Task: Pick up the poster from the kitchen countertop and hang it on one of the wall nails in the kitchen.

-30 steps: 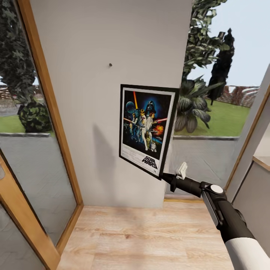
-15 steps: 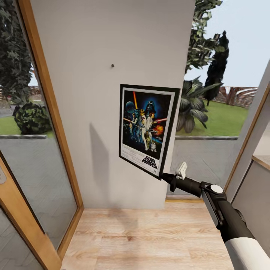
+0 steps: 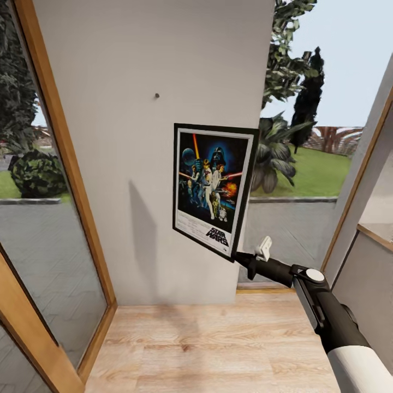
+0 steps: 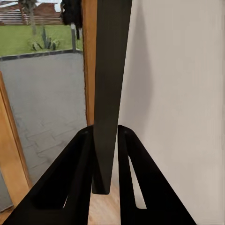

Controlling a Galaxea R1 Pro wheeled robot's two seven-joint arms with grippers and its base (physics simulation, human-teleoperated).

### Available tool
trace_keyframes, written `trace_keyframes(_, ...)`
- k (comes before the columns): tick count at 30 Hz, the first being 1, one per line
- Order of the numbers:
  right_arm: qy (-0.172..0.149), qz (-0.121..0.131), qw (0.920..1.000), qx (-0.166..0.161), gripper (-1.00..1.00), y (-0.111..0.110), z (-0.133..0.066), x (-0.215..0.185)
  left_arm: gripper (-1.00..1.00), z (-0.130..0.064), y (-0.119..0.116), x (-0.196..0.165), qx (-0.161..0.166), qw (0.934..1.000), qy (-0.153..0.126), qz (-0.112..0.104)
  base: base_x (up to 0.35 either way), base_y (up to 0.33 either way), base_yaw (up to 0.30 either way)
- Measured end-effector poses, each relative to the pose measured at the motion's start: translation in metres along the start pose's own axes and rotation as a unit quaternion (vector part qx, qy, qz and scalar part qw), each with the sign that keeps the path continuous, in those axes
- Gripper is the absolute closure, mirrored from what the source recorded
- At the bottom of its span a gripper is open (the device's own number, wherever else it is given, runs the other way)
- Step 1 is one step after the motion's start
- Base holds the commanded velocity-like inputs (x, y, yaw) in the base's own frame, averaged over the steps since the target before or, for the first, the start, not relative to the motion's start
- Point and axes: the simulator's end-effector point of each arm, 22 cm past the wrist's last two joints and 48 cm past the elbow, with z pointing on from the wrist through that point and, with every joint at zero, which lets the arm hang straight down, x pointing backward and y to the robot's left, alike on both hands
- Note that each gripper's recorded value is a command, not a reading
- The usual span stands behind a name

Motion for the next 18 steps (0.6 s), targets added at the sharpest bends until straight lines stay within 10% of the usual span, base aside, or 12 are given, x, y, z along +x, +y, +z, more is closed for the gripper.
trace_keyframes(10,0.019,0.026,0.9995,-0.001,1.00,0.000,0.000,0.008,-1.00,0.000,-0.005,-0.006,0.005,0.9999,-0.014,0.008,0.000,0.000,-0.003)
trace_keyframes(18,0.033,0.057,0.9948,-0.078,1.00,0.015,0.017,-0.044,-1.00,0.001,-0.023,0.006,0.026,0.9988,-0.003,0.041,0.000,0.000,0.000)
